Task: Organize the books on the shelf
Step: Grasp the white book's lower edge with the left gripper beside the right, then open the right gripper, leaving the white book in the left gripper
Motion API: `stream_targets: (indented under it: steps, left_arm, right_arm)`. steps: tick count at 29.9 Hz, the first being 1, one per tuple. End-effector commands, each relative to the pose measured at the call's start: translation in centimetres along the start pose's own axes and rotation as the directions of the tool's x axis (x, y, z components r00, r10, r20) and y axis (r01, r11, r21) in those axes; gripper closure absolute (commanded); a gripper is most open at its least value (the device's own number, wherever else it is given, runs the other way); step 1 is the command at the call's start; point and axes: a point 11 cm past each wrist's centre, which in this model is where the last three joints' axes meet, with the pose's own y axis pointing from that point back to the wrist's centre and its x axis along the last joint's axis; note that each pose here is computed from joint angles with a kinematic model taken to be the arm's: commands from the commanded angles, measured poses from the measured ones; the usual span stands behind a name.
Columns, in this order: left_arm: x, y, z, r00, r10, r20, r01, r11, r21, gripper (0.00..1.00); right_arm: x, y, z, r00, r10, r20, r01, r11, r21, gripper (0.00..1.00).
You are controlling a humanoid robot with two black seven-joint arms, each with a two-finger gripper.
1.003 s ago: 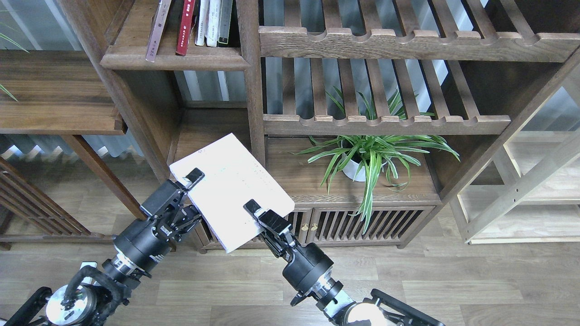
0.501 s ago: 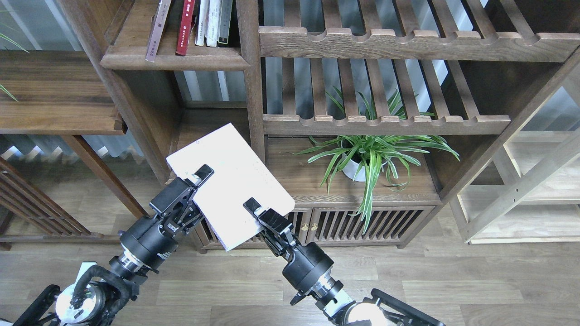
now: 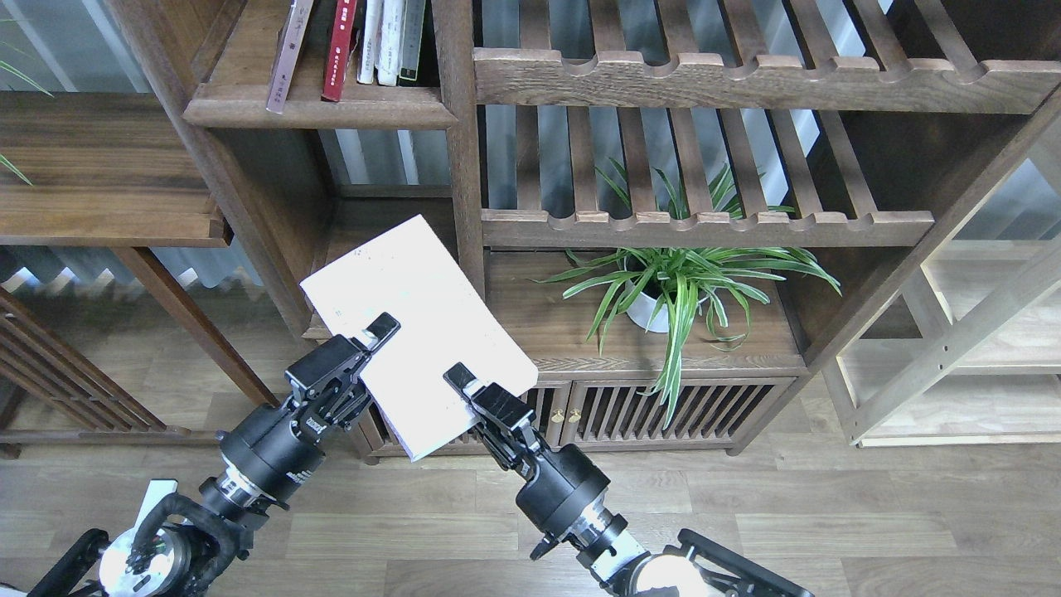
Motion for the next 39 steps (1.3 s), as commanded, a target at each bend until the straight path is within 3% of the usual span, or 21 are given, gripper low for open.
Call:
stream_targets:
  steps: [1,11,28,39]
  left_arm:
    - [0.3,0.3,0.1,1.0,0.012,-0.003,-0.012,1.0,-0.002,0.62]
    - [1.3,1.5,-0.6,0.997,0.078,-0.004,-0.078,0.997,0.028,0.74]
    - [1.0,1.4,0.0,0.997,0.081,-0.009,-0.081,0.997,0.013,0.95]
    - [0.4,1.4,0.5,0.998,0.068,0.009,-0.068,0.998,0.005,0.99]
  right_arm:
    - [0.0,0.0,0.0,1.0,0.0,0.0,0.0,1.0,0.0,0.82]
    - [0.0,0.0,0.0,1.0,0.003,-0.001,-0.003,1.0,0.0,0.81]
    - [0.0,0.0,0.0,1.0,0.001,-0.002,-0.001,1.0,0.0,0.8]
    - [0.1,0.0,-0.1,1.0,0.003,-0.003,-0.003,1.0,0.003,0.74]
